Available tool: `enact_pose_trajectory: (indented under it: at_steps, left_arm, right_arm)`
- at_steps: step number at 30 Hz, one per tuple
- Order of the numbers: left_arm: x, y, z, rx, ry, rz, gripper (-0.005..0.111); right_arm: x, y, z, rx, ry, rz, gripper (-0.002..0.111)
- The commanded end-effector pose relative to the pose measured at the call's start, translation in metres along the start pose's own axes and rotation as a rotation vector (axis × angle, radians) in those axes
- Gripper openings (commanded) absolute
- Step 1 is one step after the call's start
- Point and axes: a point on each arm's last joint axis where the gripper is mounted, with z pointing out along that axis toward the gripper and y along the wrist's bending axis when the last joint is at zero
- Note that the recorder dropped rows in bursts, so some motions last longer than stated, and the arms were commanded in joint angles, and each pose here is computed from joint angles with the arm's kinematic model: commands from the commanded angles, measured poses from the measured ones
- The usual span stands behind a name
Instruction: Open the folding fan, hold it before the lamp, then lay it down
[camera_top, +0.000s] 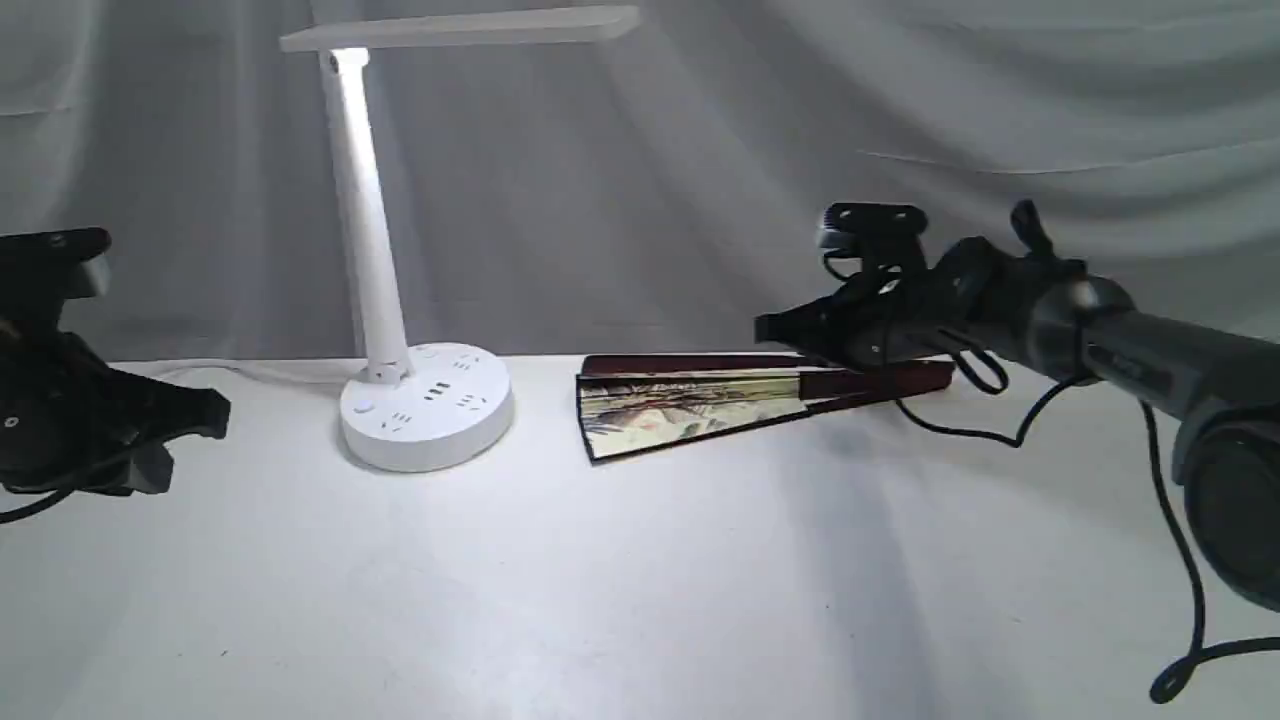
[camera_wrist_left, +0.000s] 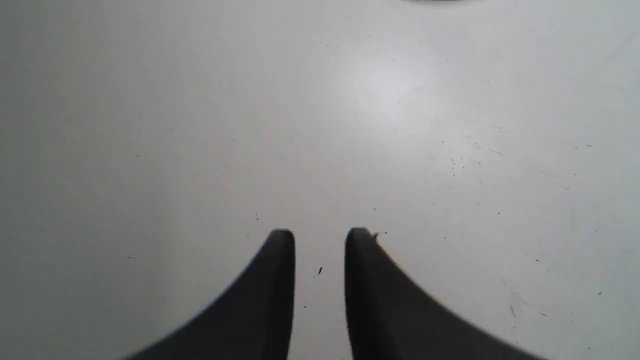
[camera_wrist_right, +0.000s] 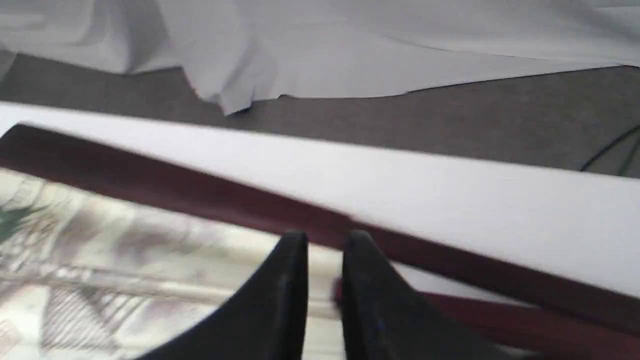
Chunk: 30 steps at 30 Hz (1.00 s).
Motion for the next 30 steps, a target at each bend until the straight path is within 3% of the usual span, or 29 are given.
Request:
enact_pose_trajectory:
  at_steps: [1,7,18,30]
  left_arm:
    - [-0.003,-0.002,-0.002,0.005,-0.016,0.015,0.018]
    - [-0.003,-0.002,-0.002,0.005,-0.016,0.015,0.018]
    - [-0.003,-0.002,-0.002,0.005,-0.016,0.015,0.018]
    - [-0.003,-0.002,-0.002,0.005,-0.016,0.015,0.018]
  right_arm:
    - [-0.001,0.025,-0.002,-0.038,0.027,-0.081,0.013]
    - [0.007,0.038,-0.001,-0.054,0.104,-0.159,0.013]
    - [0.022,0.052,0.017,-0.053,0.076,-0.218,0.011]
    - [0.034,0.053,0.025,-0.066,0.101,-0.229,0.011]
